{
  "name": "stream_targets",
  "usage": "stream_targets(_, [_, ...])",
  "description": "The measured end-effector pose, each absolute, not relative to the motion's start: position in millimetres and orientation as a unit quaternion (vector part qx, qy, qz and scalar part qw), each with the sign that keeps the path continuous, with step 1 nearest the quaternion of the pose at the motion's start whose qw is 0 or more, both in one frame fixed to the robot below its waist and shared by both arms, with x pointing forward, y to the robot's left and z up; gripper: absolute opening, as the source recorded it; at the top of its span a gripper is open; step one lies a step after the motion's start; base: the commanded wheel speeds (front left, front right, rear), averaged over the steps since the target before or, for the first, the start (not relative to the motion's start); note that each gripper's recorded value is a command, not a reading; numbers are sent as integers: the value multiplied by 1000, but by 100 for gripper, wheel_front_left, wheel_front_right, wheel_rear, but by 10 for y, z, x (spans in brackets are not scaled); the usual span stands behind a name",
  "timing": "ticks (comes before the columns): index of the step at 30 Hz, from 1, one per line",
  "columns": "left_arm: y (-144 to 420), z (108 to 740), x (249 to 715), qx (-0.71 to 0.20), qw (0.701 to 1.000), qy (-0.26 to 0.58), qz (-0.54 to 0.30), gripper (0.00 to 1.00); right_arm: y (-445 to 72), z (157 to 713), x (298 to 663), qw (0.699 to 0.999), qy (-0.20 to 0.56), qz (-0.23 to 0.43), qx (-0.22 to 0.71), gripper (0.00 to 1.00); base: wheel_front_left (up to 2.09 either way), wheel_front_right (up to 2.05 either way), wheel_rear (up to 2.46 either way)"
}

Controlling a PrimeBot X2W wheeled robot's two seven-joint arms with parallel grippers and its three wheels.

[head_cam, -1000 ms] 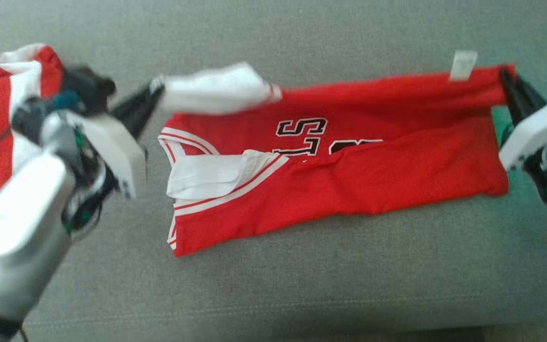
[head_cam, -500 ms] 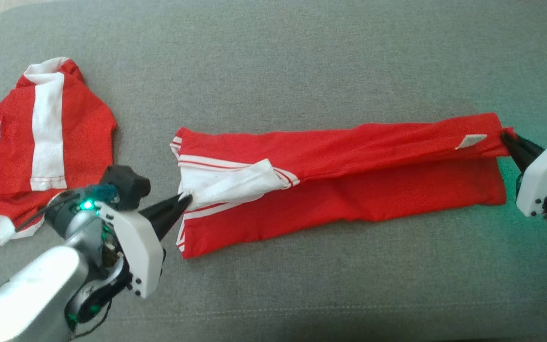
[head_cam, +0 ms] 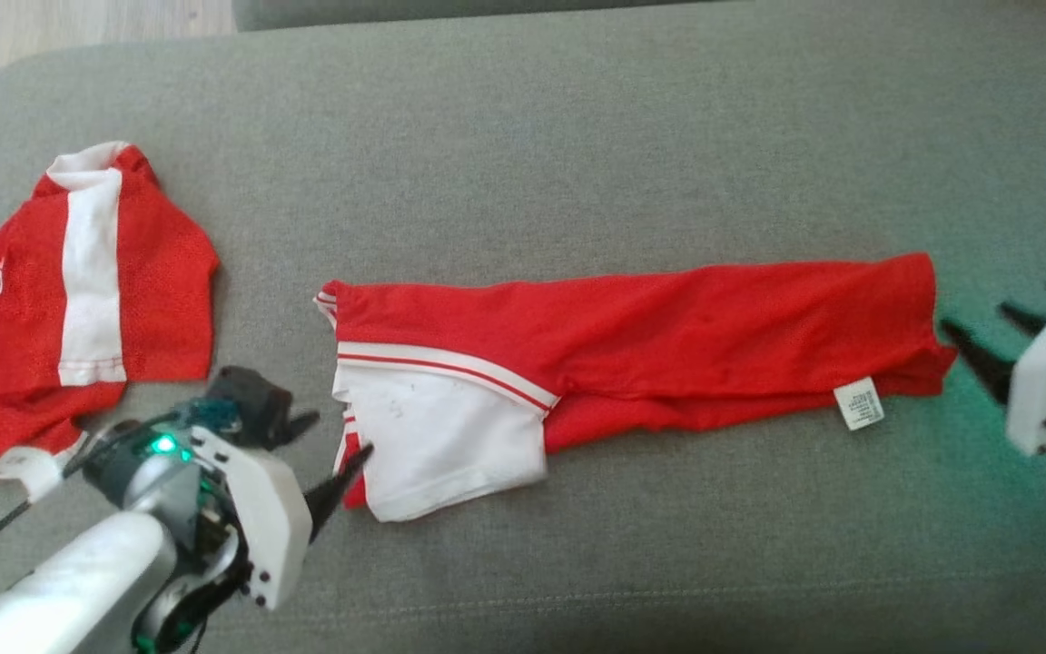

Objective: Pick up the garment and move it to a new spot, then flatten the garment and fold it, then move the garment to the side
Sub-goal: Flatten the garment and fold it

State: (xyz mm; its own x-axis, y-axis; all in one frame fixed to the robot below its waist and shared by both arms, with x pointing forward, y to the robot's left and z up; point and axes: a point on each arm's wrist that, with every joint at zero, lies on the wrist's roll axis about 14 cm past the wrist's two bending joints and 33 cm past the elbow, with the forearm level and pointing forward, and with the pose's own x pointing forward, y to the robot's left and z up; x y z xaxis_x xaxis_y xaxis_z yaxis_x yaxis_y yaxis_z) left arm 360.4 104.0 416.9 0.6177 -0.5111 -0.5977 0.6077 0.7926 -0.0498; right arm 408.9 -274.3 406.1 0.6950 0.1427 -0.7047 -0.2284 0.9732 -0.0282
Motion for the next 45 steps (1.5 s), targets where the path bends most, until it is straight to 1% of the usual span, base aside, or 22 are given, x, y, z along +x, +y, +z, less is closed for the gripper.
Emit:
stream_targets(3, [1076, 4350, 3775, 66, 922, 257, -283, 100, -2801, 4336, 4264, 943, 319, 86, -43, 100, 0, 0, 0])
stream_targets(6, [1046, 4595, 3944, 33, 946, 197, -255, 100, -2703, 4577, 4408, 961, 261, 89, -27, 100, 0, 0, 0])
stream_targets(10, [1009, 5048, 4160, -57, 973, 95, -203, 100, -2492, 4889, 4535, 981, 170, 97, 2, 100, 0, 0, 0])
stream_targets(12, [1036, 5268, 4231, -103, 978, 44, -175, 100, -2417, 5010, 4553, 987, 125, 93, 22, 100, 0, 0, 0])
stream_targets(14, [1077, 5452, 4267, -153, 977, 2, -147, 100, -2349, 5084, 4534, 991, 92, 90, 37, 100, 0, 0, 0])
stream_targets(18, [1163, 5541, 4231, -200, 974, -29, -107, 100, -2213, 5123, 4428, 994, 45, 85, 56, 100, 0, 0, 0])
stream_targets(24, [1257, 5472, 4109, -218, 973, -38, -73, 100, -2008, 5050, 4247, 994, 22, 86, 64, 100, 0, 0, 0])
stream_targets(28, [1243, 5324, 3958, -212, 974, -34, -68, 100, -1924, 4980, 4115, 995, 18, 83, 60, 100, 0, 0, 0])
stream_targets(33, [1238, 5178, 3811, -178, 981, -29, -69, 100, -1900, 4895, 4006, 995, 23, 71, 68, 100, 0, 0, 0])
stream_targets(40, [1259, 5149, 3792, -179, 981, -34, -66, 100, -1904, 4886, 3989, 995, 28, 64, 68, 100, 0, 0, 0])
stream_targets(45, [1306, 5096, 3803, -175, 982, -30, -60, 100, -2015, 4802, 4014, 995, 47, 41, 74, 100, 0, 0, 0])
